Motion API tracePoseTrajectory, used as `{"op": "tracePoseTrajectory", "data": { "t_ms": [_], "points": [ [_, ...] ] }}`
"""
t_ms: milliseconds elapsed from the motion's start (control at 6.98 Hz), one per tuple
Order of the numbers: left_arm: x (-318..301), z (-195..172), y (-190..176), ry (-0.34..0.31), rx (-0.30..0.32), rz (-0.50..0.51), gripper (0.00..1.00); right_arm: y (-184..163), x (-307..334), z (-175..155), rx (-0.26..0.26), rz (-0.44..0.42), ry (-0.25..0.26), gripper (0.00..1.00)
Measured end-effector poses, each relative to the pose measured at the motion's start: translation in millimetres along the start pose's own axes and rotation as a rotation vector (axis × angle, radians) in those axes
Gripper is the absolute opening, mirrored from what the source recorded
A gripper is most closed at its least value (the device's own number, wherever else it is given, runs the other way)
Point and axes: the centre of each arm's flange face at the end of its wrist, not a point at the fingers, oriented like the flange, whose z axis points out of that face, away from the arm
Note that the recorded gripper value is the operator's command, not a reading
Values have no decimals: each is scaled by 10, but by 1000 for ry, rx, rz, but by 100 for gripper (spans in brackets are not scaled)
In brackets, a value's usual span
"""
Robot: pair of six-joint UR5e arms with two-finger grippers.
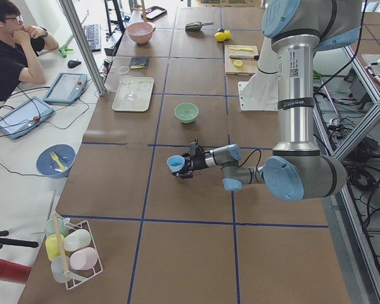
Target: Pour ice into bowl
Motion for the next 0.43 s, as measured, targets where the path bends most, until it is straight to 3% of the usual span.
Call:
{"op": "tracePoseTrajectory", "data": {
  "t_ms": [430],
  "points": [
    [232, -143, -431, 106, 51, 174, 0, 17, 6, 6, -2, 4, -1, 100]
  ]
}}
